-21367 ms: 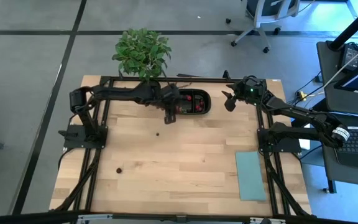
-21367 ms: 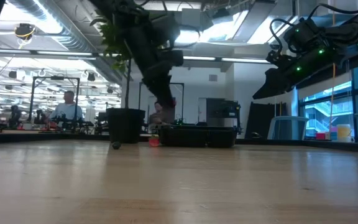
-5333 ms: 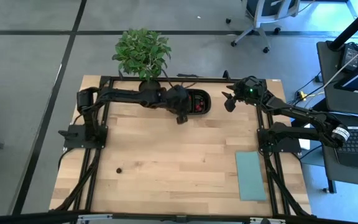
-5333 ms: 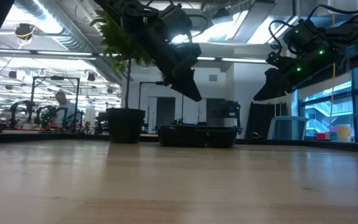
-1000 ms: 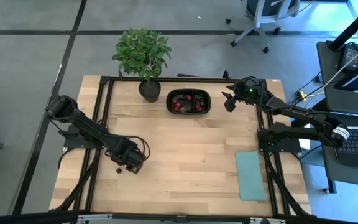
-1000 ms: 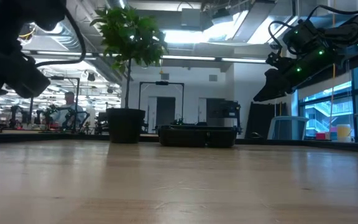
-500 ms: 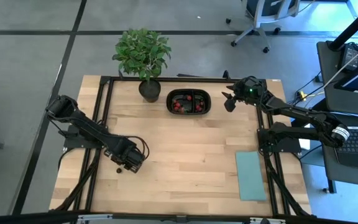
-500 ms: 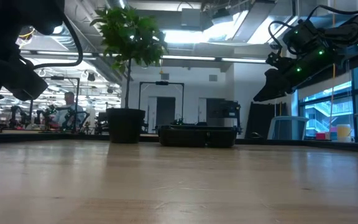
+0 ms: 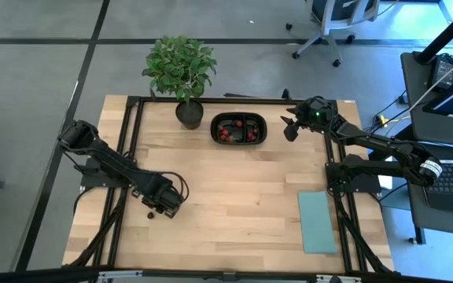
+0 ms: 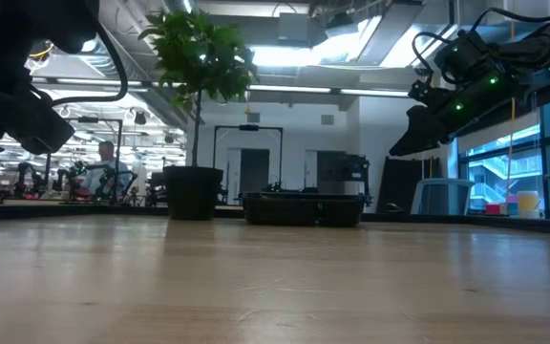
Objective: Pick and placing Produce into tupperware
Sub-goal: Put the black cherry into the black container
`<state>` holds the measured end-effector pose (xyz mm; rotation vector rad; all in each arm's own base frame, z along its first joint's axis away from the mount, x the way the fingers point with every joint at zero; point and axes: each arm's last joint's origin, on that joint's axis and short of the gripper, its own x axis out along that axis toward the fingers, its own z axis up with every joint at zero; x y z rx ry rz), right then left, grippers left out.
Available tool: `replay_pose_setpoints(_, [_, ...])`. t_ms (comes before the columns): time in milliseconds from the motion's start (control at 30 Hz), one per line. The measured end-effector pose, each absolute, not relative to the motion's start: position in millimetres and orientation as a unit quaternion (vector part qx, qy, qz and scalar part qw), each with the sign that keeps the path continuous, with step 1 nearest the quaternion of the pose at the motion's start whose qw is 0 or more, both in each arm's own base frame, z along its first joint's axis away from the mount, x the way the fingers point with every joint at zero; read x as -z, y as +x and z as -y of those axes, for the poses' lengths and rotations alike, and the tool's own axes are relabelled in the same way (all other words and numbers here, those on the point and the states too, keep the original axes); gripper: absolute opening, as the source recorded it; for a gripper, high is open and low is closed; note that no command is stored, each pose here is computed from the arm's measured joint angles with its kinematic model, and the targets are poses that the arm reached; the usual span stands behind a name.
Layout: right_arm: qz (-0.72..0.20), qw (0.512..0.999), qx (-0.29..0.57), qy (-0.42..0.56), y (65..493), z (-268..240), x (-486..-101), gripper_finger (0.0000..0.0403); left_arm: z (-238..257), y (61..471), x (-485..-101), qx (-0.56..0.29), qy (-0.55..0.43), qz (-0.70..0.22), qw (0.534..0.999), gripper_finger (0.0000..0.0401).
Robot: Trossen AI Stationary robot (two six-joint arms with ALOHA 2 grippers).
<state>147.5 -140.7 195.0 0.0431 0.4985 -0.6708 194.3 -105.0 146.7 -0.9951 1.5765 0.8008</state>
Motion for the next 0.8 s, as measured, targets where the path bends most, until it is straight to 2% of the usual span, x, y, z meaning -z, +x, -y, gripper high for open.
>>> replay_pose_setpoints(467, [-0.242, 0.914, 0.326, 0.021, 147.5, 140.7, -195.0, 0.0196, 105.1, 194.2, -146.7, -0.331, -0.415, -0.662, 0.528, 0.0007])
replay_pose_setpoints(667, [-0.242, 0.914, 0.326, 0.021, 147.5, 140.7, -195.0, 0.0196, 104.5, 194.7, -146.8, -0.315, -0.406, -0.671, 0.534, 0.0008])
replay_pose_setpoints(800, [-0.242, 0.914, 0.326, 0.02, 147.5, 140.7, -195.0, 0.0196, 102.6, 200.9, -147.6, -0.26, -0.422, -0.69, 0.528, 0.0004])
